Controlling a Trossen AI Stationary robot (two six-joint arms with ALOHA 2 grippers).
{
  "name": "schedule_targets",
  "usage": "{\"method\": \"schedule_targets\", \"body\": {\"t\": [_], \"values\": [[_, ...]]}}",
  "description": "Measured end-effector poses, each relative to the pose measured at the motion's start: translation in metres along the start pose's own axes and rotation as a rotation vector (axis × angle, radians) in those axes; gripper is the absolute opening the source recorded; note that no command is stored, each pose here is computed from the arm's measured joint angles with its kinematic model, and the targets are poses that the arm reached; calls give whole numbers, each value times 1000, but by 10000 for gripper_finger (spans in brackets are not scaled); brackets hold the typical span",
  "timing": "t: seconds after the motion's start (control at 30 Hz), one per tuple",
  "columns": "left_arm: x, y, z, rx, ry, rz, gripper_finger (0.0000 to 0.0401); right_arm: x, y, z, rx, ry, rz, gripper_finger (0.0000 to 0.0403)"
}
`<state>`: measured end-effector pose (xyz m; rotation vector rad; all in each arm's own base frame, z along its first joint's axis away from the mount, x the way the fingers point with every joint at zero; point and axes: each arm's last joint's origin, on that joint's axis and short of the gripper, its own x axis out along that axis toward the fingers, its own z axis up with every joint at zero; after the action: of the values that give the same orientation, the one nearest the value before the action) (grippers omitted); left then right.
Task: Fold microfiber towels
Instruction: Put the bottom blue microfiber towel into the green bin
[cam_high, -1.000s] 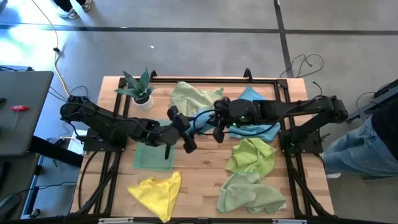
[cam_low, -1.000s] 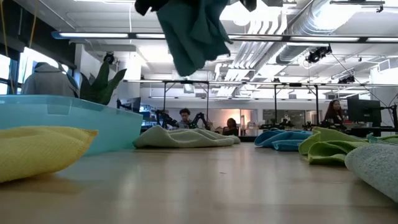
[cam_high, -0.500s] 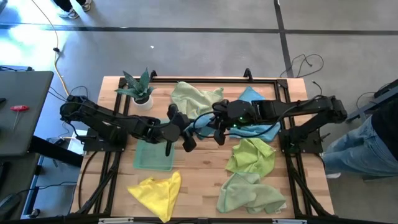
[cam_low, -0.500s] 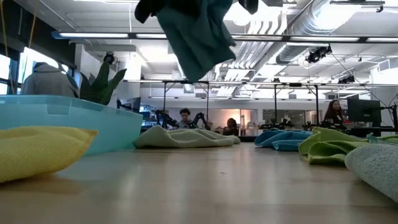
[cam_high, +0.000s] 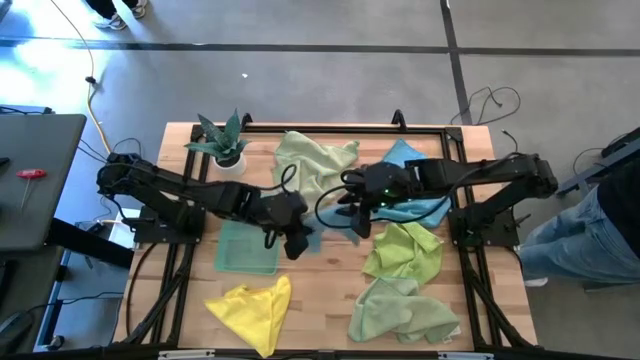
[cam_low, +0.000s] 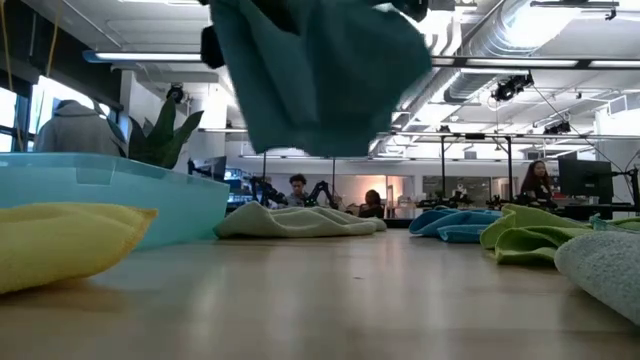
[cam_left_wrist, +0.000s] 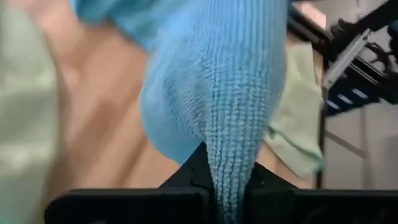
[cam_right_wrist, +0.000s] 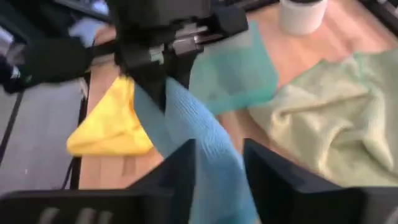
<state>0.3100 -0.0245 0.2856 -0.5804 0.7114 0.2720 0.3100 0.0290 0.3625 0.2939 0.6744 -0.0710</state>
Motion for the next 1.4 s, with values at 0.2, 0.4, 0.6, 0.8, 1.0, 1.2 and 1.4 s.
{"method": "schedule_targets", "body": {"t": [0.2,0.4,0.6,0.8,1.0,1.2,1.4], "values": [[-12,-1,1,-111,119,-157,2,-36,4,12,-74,111,-5,207],[-41,10,0,-237,237,-196,1,-69,6,21,-108,162,-20,205],[-76,30,6,-388,220,-169,1,-90,7,27,-129,170,-22,187],[-104,54,20,-492,16,-73,1,-93,6,27,-163,174,-20,184],[-115,69,18,-543,-64,61,0,-93,6,26,-181,182,-26,184],[-94,89,-7,-639,-27,242,0,-93,6,26,-192,186,-26,184],[-78,90,-7,-689,-106,97,0,-93,6,26,-214,187,-24,184]]}}
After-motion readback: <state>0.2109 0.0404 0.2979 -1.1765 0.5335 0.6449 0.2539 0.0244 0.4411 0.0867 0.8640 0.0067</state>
